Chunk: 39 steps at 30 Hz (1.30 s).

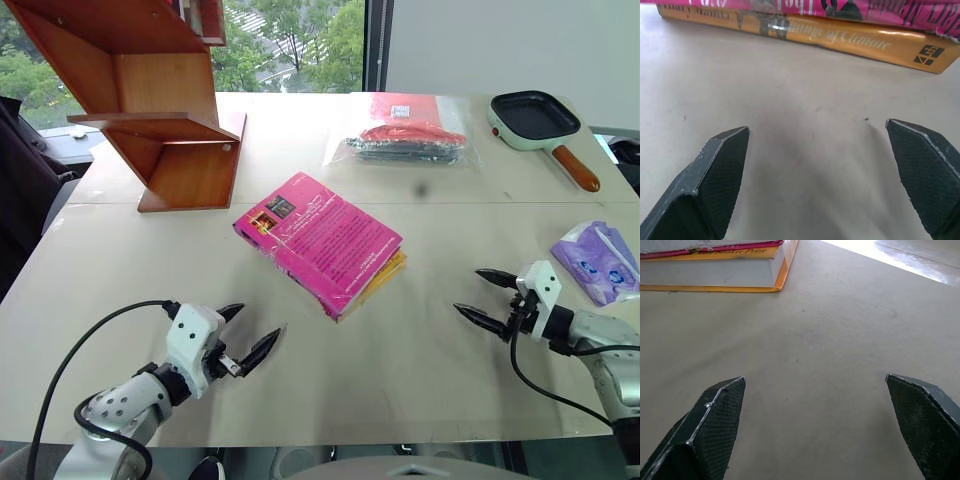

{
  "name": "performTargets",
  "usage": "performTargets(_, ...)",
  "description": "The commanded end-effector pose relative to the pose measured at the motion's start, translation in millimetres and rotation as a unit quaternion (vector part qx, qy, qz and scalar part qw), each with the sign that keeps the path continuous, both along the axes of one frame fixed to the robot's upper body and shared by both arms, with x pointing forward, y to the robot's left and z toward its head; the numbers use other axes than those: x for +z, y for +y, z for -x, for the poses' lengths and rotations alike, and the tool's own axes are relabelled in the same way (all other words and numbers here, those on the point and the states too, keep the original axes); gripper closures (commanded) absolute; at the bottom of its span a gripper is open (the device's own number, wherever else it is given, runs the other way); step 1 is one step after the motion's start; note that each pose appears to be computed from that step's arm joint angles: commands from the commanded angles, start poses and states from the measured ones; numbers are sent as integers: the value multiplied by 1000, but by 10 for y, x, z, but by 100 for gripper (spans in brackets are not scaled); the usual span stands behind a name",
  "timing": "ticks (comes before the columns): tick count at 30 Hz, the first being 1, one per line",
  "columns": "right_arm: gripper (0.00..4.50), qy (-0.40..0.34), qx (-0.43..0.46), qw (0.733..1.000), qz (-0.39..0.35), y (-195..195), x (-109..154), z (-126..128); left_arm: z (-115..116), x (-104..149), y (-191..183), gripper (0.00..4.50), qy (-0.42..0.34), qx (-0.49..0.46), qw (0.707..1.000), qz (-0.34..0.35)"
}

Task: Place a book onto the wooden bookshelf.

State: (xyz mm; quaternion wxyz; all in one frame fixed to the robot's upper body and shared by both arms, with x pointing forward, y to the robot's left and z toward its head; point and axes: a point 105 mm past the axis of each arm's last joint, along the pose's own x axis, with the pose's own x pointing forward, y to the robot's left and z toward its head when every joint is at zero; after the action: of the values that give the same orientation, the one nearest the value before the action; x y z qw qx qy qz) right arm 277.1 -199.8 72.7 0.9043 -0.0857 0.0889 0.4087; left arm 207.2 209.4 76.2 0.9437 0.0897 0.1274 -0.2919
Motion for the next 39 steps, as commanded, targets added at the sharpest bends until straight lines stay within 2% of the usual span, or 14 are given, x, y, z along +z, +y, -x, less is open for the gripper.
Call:
performTargets(1,57,-16,-3,1000,-11,23,104,-78,13,161,17,0,-25,-26,999,-2)
performTargets(3,133,-25,2,999,-30,106,193,-183,41,276,57,0,-32,-49,998,-5)
performTargets(9,430,-47,32,998,-34,491,360,-631,-9,637,271,0,-70,-70,995,-4)
performTargets(10,444,-49,37,998,-34,550,376,-686,-11,678,289,0,-74,-73,995,2)
performTargets(15,444,-78,64,994,-38,944,565,-1040,121,732,370,0,-50,-109,993,1)
performTargets(20,444,-98,105,989,-43,1260,736,-1183,207,743,470,0,-36,-107,994,1)
performTargets(28,444,-107,193,974,-51,1629,815,-1002,258,701,483,0,-32,-99,995,6)
performTargets(32,444,-107,229,967,-40,1739,759,-833,240,741,483,0,-54,-90,994,25)
performTargets(39,444,-101,238,965,-43,1795,719,-706,257,674,485,0,-54,-83,994,39)
